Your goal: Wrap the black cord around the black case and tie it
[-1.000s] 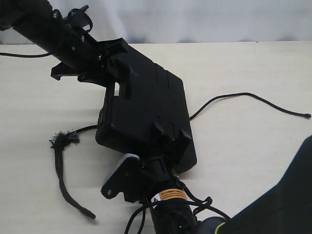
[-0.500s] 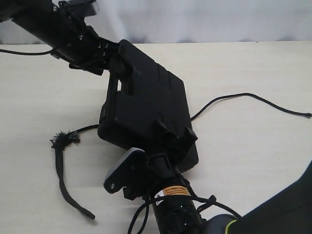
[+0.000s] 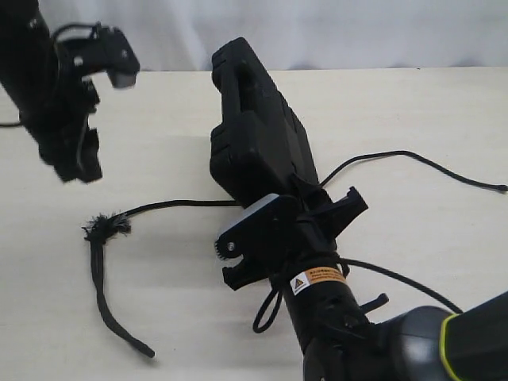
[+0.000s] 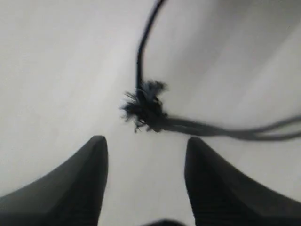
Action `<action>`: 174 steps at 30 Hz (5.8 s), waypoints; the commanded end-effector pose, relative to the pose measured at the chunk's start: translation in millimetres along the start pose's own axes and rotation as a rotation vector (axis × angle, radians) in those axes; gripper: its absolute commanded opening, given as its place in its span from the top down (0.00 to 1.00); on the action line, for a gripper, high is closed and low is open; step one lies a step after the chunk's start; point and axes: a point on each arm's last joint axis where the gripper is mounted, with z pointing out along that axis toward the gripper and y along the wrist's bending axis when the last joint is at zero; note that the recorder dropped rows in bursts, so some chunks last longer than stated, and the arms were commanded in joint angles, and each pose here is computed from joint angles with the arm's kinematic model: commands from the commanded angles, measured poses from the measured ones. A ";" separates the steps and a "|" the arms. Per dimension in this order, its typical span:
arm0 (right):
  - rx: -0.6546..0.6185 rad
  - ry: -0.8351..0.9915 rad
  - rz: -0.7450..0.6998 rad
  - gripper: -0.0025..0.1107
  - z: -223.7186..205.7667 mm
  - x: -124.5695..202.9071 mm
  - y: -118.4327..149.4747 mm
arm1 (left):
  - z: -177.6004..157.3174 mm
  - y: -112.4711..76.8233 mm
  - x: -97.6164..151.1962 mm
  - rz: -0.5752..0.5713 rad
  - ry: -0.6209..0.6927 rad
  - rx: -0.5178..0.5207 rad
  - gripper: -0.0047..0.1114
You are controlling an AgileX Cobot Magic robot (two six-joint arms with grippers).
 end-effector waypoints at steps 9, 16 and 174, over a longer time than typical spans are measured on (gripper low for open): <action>-0.028 -0.001 0.035 0.94 6.0 -4.0 -7.7 | 87.2 -39.2 38.1 1.009 0.227 -0.033 0.66; -0.029 -0.003 0.032 0.94 6.0 -4.1 -7.5 | 113.7 -31.3 40.2 1.385 0.194 -0.375 0.66; -0.132 -0.013 0.146 0.94 20.0 14.3 -26.2 | 70.6 -8.9 2.2 0.161 -0.413 0.447 0.96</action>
